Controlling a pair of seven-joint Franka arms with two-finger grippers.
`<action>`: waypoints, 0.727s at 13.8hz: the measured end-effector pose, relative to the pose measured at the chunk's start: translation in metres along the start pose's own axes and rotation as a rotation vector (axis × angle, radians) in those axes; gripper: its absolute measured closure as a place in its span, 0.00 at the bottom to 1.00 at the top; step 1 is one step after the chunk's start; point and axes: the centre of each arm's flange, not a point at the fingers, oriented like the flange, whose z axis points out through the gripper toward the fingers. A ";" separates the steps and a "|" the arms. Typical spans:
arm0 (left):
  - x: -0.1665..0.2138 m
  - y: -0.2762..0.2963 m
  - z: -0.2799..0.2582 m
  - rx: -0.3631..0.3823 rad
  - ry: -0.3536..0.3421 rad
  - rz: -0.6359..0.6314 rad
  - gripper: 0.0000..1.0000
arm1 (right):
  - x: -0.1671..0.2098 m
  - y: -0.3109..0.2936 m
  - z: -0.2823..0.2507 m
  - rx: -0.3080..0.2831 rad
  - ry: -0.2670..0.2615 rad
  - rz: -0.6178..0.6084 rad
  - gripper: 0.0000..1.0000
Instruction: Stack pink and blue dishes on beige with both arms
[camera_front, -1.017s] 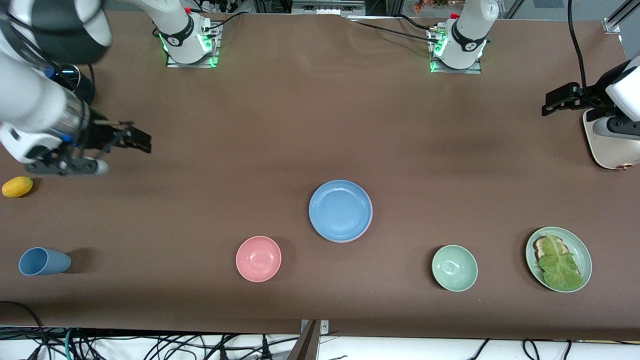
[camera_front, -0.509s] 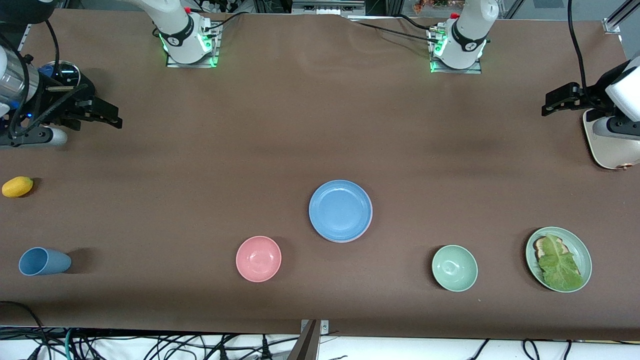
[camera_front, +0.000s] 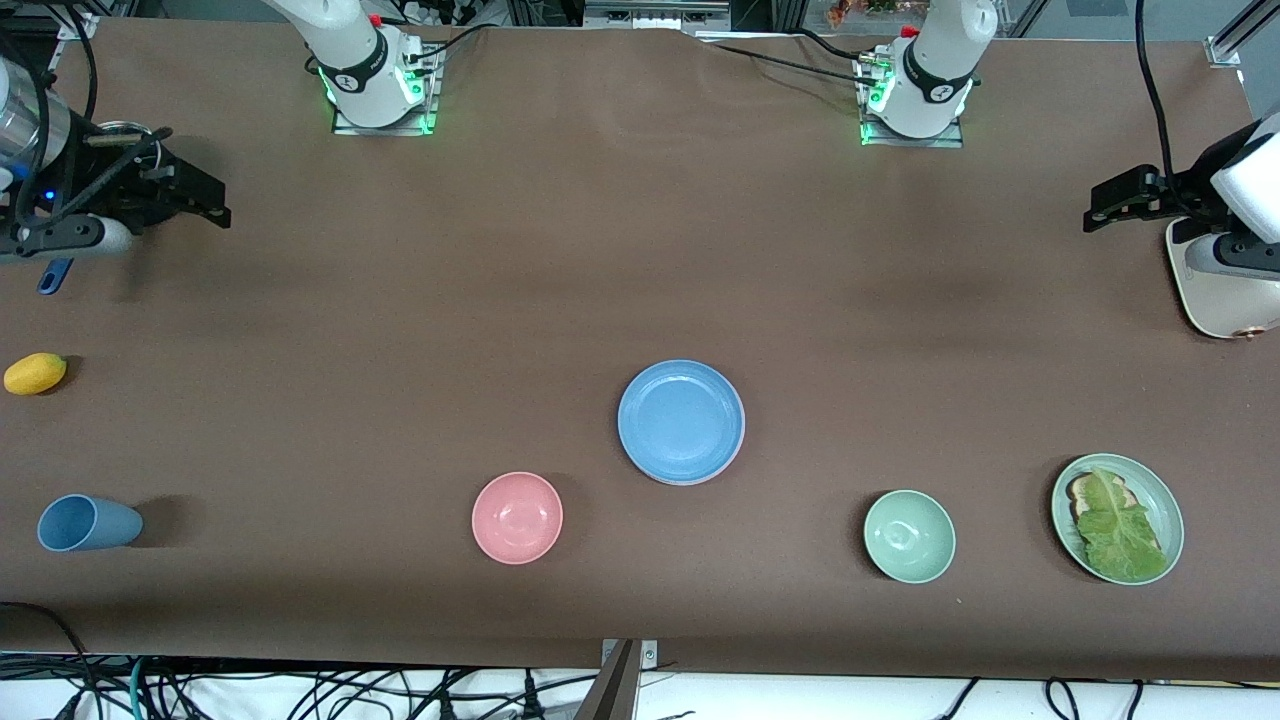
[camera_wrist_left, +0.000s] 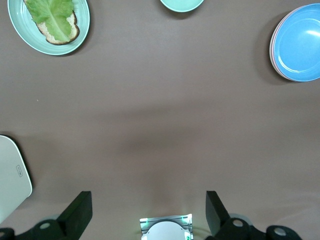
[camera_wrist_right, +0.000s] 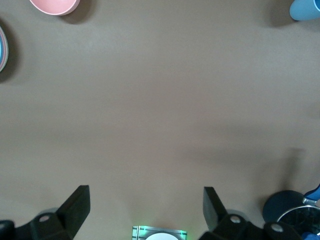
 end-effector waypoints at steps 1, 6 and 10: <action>0.000 0.000 0.000 0.000 0.000 0.000 0.00 | -0.008 0.000 0.001 0.000 0.003 -0.001 0.00; 0.000 0.000 0.000 0.000 0.000 0.000 0.00 | -0.018 0.001 -0.002 -0.016 0.018 0.001 0.00; 0.000 0.000 0.000 0.000 0.000 0.000 0.00 | -0.017 0.003 -0.002 -0.020 0.023 0.003 0.00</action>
